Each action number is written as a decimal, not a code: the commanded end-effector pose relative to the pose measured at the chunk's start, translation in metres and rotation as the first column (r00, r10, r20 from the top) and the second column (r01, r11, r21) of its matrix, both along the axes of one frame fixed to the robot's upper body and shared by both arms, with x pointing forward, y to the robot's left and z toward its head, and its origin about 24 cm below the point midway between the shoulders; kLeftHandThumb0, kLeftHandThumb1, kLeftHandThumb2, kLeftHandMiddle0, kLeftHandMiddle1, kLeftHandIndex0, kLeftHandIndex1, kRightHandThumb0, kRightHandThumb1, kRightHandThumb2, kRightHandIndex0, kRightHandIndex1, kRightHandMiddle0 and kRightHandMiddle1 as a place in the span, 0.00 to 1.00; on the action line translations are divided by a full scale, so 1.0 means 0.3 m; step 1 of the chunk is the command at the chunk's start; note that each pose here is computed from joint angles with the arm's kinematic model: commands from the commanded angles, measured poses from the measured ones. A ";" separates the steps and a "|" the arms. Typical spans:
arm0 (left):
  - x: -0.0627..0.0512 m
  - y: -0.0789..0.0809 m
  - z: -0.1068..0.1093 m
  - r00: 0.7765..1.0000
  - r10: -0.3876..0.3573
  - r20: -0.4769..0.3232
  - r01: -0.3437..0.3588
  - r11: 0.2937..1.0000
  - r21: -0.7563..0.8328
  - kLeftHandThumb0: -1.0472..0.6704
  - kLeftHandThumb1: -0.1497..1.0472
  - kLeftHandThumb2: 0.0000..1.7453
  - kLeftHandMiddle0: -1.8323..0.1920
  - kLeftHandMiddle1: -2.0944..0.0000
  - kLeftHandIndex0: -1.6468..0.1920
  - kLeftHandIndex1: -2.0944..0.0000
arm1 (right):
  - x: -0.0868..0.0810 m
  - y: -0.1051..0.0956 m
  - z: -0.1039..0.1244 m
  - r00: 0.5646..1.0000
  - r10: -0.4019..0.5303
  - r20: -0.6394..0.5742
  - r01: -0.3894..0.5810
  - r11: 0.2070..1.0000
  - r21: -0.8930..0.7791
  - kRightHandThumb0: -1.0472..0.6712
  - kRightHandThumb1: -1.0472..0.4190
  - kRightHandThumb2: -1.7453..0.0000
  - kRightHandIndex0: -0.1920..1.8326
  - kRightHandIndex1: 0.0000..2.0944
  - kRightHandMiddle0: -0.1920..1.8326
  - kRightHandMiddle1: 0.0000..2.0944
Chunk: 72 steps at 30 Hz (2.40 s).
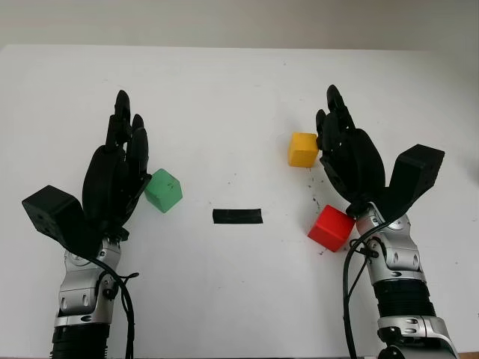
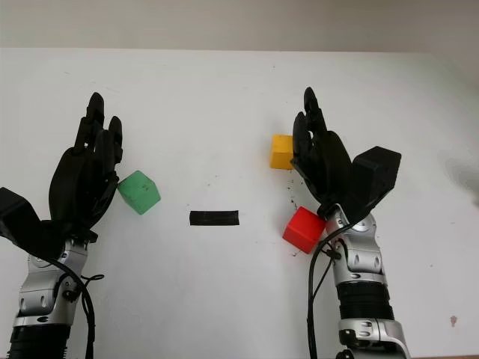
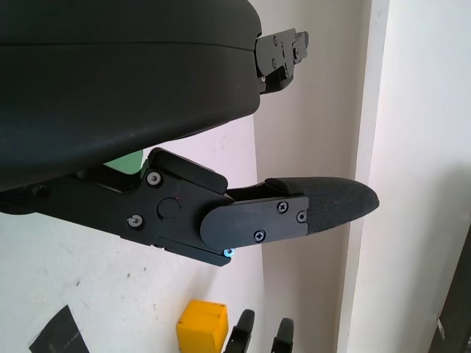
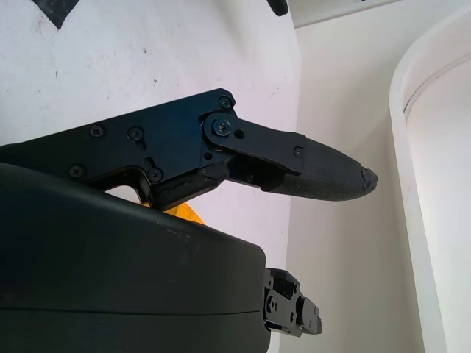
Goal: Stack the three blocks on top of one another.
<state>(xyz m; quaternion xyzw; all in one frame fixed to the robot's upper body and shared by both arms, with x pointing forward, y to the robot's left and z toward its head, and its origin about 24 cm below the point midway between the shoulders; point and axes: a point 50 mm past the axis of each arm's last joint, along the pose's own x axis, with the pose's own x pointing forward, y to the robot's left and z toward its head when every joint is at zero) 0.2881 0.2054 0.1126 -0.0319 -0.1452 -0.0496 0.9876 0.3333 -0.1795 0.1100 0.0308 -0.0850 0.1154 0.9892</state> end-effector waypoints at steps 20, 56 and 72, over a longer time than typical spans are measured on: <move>0.000 -0.004 0.015 1.000 -0.012 0.019 0.011 1.000 0.011 0.17 1.00 0.32 1.00 1.00 1.00 1.00 | -0.011 -0.157 0.282 0.953 0.212 0.216 -0.127 0.928 -0.351 0.25 0.07 0.95 0.13 0.06 0.16 0.08; 0.009 -0.017 0.030 1.000 -0.024 0.005 0.024 1.000 0.018 0.17 1.00 0.32 1.00 1.00 1.00 1.00 | -0.157 -0.135 0.378 0.685 0.726 -0.066 0.143 -0.222 -0.964 0.17 0.24 0.97 0.15 0.01 0.36 0.02; 0.008 -0.013 0.031 1.000 -0.029 0.010 0.029 1.000 0.011 0.17 1.00 0.31 1.00 1.00 1.00 1.00 | -0.186 -0.174 0.213 0.675 0.736 -0.044 0.096 -0.147 -0.985 0.19 0.24 0.97 0.15 0.03 0.40 0.04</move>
